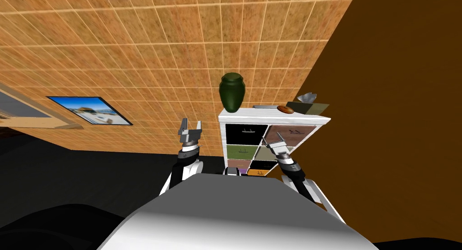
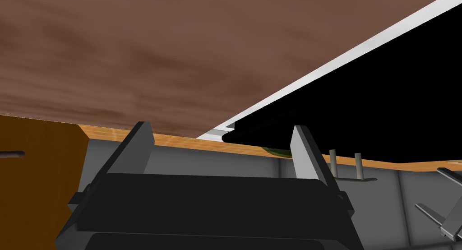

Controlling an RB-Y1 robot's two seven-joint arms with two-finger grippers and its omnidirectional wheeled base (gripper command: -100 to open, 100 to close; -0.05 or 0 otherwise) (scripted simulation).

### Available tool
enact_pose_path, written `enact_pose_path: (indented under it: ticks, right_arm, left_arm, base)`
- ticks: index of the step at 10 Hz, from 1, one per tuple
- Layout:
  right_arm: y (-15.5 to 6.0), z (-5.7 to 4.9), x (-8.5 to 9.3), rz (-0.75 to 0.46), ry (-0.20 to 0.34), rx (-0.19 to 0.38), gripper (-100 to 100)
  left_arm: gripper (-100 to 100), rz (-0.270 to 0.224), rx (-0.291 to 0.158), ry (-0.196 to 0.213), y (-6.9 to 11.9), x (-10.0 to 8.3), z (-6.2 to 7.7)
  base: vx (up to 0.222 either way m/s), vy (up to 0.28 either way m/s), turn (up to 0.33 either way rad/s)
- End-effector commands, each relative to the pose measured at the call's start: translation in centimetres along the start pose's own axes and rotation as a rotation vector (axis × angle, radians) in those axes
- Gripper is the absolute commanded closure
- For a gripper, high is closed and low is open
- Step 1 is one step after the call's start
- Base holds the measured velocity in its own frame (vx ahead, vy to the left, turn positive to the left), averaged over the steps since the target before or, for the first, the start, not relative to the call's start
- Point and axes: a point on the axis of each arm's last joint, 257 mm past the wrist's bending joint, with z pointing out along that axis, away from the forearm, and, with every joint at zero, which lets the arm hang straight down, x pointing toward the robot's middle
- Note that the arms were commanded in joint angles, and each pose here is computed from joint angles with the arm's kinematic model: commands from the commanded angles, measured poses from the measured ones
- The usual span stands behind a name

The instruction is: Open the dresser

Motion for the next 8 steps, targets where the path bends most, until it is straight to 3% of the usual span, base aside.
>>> enact_pose_path:
  ticks: [1, 5, 8]
  right_arm:
    - [0.0, 0.0, 0.0, -0.001, 0.001, 0.000, -100]
    - [0.0, 0.0, 0.0, -0.001, 0.001, 0.000, -100]
    - [0.2, -0.6, 1.3, -0.103, 0.026, -0.003, -100]
  left_arm:
    - [0, 0.000, 0.000, 0.000, 0.0, 0.0, 0.0]
    - [0, 0.000, 0.000, 0.000, 0.0, 0.0, 0.0]
    - [0, 0.000, 0.000, 0.000, 0.0, 0.0, 0.0]
  base:
    - [0.000, 0.000, 0.000]
    - [0.001, -0.001, 0.005]
    - [-0.011, 0.047, -0.026]
